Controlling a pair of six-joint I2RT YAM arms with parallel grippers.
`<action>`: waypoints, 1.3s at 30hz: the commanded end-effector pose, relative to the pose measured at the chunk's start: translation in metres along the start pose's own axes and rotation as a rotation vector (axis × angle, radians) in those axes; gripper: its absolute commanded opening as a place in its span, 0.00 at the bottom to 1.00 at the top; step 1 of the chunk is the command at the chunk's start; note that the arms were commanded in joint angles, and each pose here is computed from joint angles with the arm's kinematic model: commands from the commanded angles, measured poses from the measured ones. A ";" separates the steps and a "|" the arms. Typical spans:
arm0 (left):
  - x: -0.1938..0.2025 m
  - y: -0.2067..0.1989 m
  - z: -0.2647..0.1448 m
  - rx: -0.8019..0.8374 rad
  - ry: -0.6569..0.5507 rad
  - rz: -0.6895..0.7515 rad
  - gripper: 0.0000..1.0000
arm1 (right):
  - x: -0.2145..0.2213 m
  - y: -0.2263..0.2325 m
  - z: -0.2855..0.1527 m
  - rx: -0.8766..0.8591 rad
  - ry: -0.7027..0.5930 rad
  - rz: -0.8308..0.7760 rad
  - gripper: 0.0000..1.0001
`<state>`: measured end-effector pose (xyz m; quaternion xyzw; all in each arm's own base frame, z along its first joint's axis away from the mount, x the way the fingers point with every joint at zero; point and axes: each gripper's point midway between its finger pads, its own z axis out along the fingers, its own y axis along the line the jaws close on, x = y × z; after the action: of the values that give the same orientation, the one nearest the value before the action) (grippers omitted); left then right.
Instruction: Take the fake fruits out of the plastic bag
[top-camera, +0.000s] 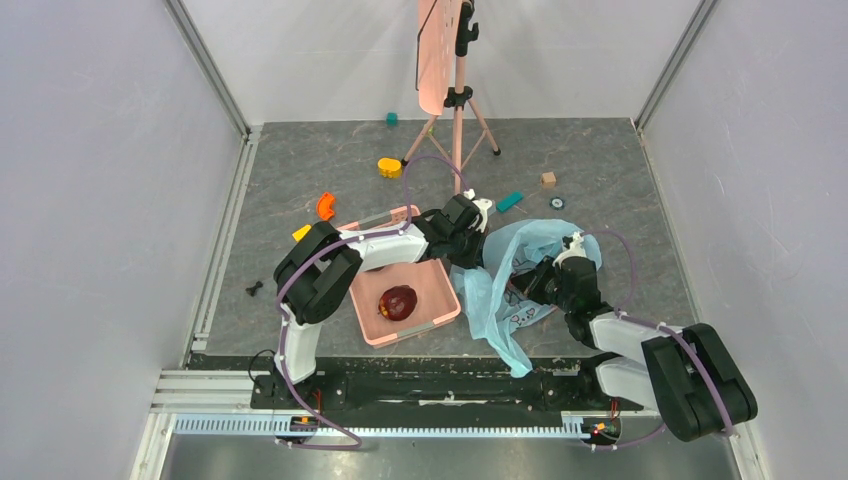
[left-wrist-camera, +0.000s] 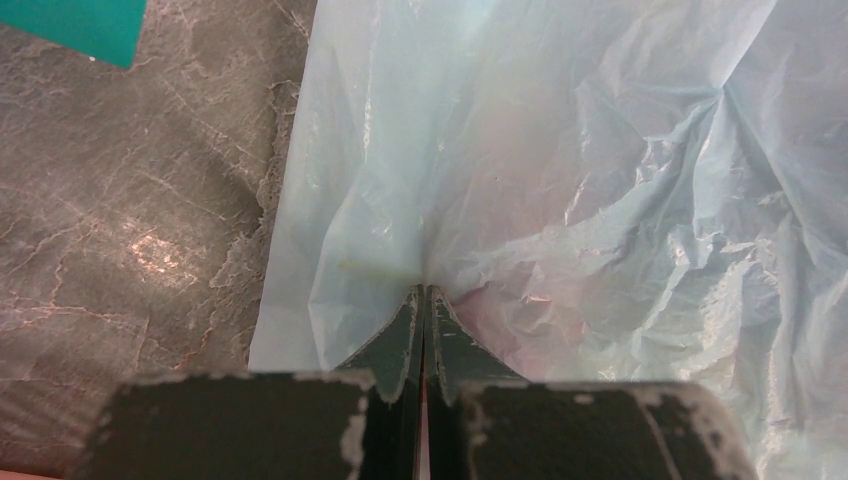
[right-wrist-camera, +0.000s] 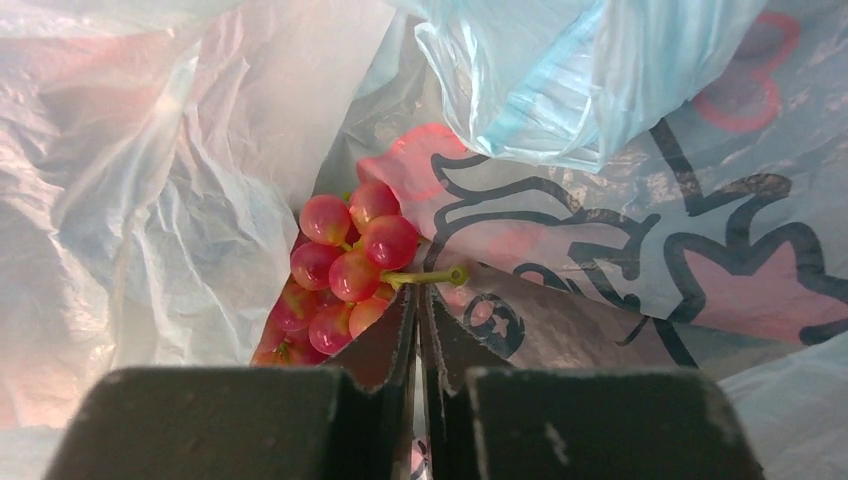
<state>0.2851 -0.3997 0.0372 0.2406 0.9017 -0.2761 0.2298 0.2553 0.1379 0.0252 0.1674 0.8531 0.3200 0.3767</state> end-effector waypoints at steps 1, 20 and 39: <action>-0.016 -0.012 -0.008 0.037 -0.050 0.063 0.02 | -0.014 0.012 -0.001 -0.046 -0.049 -0.024 0.03; -0.014 -0.004 -0.011 0.015 -0.057 0.033 0.02 | -0.055 0.027 -0.040 0.036 -0.161 -0.146 0.03; 0.003 -0.011 -0.007 0.093 -0.056 0.028 0.02 | -0.026 0.009 -0.020 0.034 -0.065 -0.098 0.35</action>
<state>0.2753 -0.3936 0.0317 0.2438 0.8947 -0.2926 0.2333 0.2498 0.1143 0.0524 0.1458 0.8638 0.2554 0.4091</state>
